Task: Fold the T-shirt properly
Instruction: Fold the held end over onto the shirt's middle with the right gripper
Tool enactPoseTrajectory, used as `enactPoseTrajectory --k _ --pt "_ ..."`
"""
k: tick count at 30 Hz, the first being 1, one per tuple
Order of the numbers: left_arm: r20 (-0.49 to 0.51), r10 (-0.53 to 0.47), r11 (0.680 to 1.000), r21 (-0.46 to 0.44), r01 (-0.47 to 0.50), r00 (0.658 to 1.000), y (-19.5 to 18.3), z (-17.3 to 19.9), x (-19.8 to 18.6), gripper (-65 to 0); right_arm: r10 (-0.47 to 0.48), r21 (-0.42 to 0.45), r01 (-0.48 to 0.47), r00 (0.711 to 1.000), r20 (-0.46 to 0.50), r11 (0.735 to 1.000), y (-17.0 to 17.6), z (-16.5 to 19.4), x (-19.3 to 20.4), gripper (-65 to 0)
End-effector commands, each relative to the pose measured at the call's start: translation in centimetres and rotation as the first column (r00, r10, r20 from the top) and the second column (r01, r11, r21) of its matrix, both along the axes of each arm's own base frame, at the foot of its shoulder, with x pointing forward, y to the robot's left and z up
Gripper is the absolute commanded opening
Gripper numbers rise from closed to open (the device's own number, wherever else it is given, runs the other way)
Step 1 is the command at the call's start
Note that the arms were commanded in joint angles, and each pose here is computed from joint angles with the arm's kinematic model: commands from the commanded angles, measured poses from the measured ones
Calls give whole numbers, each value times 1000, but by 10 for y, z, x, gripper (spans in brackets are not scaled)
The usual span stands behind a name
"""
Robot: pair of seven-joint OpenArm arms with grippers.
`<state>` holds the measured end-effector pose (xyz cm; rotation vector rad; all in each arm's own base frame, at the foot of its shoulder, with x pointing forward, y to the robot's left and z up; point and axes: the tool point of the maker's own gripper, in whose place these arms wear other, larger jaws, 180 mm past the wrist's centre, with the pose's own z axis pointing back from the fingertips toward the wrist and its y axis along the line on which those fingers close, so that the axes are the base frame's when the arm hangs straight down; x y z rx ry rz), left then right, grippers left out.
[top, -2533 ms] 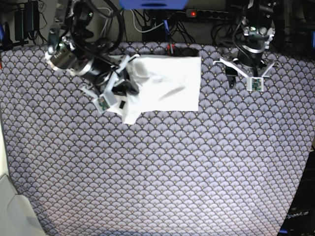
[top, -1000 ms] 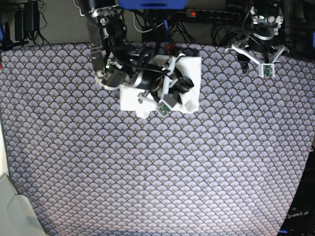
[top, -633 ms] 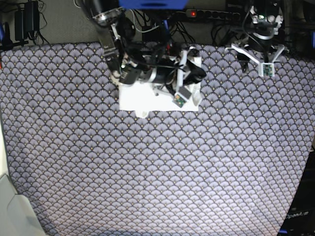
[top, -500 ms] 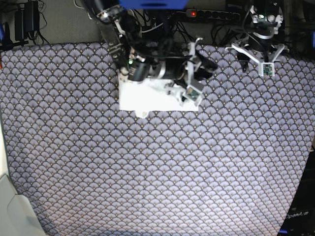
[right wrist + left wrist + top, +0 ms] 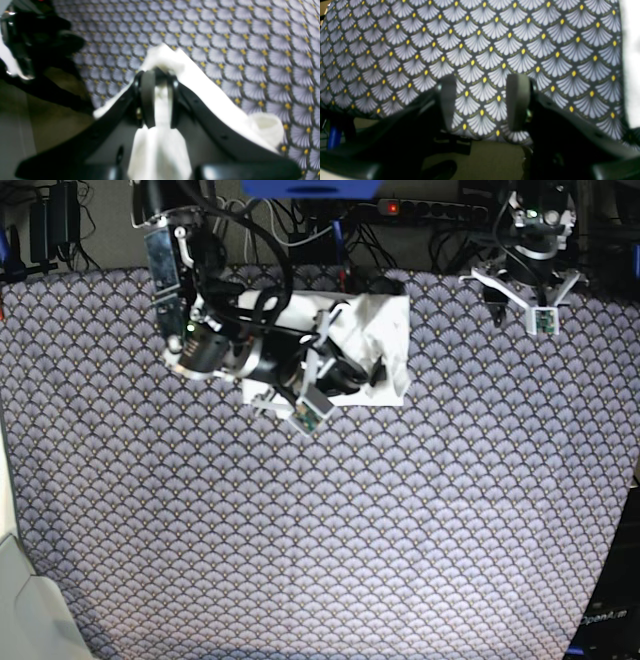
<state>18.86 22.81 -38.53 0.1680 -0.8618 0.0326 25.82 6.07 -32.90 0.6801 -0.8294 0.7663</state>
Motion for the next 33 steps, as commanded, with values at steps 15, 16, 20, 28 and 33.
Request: enactPoseTrajectory --k 15,16,20,28,33 --pt "39 -11 1000 17 10 999 2 10 5 -338 8 117 3 995 -95 993 20 -29 -11 -596" --pt "39 -11 1000 17 10 999 2 10 5 -338 24 123 -12 995 -101 992 26 -30 -15 -596" --pt "37 -11 1000 18 11 999 2 10 5 -338 94 163 -72 987 -129 984 55 -34 -31 -596" --pt "0 -14 1000 15 14 1000 0 4 -11 -338 161 186 -135 979 -128 973 81 -39 -27 -596" --pt "-44 -23 1000 8 24 999 -4 -1 -30 -338 163 166 -150 985 -64 975 80 -25 -1 -595"
